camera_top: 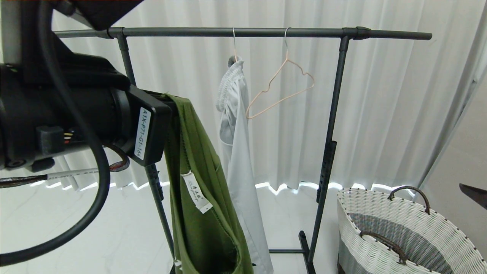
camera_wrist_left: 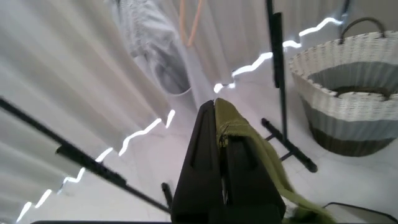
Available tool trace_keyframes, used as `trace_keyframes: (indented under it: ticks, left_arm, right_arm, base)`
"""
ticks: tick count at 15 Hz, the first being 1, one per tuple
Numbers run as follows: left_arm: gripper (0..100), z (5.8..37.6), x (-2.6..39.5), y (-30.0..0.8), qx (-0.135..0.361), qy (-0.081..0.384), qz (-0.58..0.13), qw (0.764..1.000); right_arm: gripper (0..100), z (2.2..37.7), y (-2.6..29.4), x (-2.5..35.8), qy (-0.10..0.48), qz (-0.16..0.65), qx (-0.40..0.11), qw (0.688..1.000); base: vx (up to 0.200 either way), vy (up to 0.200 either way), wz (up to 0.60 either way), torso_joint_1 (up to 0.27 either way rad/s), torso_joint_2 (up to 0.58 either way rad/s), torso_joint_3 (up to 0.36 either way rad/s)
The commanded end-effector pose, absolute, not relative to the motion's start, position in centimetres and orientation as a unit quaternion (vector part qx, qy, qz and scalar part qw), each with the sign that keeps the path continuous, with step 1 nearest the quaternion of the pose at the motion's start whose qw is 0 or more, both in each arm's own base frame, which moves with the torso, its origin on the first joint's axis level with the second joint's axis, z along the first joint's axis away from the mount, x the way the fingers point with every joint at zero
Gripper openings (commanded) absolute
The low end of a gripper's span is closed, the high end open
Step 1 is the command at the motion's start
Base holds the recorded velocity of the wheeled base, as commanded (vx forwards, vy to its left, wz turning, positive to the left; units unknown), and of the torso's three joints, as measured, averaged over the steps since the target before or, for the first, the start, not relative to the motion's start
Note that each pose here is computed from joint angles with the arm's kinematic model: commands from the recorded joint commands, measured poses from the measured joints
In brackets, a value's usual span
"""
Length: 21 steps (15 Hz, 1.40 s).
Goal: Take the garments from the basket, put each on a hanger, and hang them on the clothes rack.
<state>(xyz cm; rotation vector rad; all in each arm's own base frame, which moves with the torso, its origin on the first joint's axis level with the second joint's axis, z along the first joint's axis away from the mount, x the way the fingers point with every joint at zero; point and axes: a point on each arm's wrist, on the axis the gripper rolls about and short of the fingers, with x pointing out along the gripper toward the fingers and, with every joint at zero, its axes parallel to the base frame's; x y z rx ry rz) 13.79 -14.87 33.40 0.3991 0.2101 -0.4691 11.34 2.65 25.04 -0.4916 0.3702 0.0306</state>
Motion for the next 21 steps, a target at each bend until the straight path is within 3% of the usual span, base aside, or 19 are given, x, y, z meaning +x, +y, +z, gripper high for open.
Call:
trace_keyframes:
  ticks: [1, 6, 10, 12, 21]
  left_arm:
    - [0, 33.3, 13.4, -14.3, 0.195, 0.102, -0.228, 0.949]
    - [0, 33.3, 13.9, -13.6, 0.193, 0.106, -0.206, 0.953]
    - [0, 32.4, 14.2, -12.8, 0.2, 0.121, -0.188, 0.954]
    - [0, 31.9, 14.1, -12.7, 0.204, 0.128, -0.188, 0.952]
    - [0, 31.6, 14.1, -12.6, 0.197, 0.117, -0.187, 0.955]
  right_arm:
    - [100, 22.7, 1.8, 10.4, 0.177, -0.004, -0.27, 0.946]
    - [100, 20.4, 1.5, 9.5, 0.15, -0.01, -0.285, 0.947]
    - [100, 20.2, 1.6, 9.5, 0.15, -0.009, -0.175, 0.973]
    - [100, 20.2, 1.5, 9.5, 0.151, -0.017, -0.153, 0.976]
    - [100, 19.9, 1.4, 9.6, 0.158, -0.018, -0.152, 0.975]
  base:
    - [0.0, 0.0, 0.0, 0.0, 0.0, 0.0]
    - [0.0, 0.0, 0.0, 0.0, 0.0, 0.0]
    - [0.0, 0.0, 0.0, 0.013, -0.04, -0.026]
    - [0.0, 0.0, 0.0, 0.105, -0.32, -0.212]
    - [0.0, 0.0, 0.0, 0.178, -0.46, -0.277]
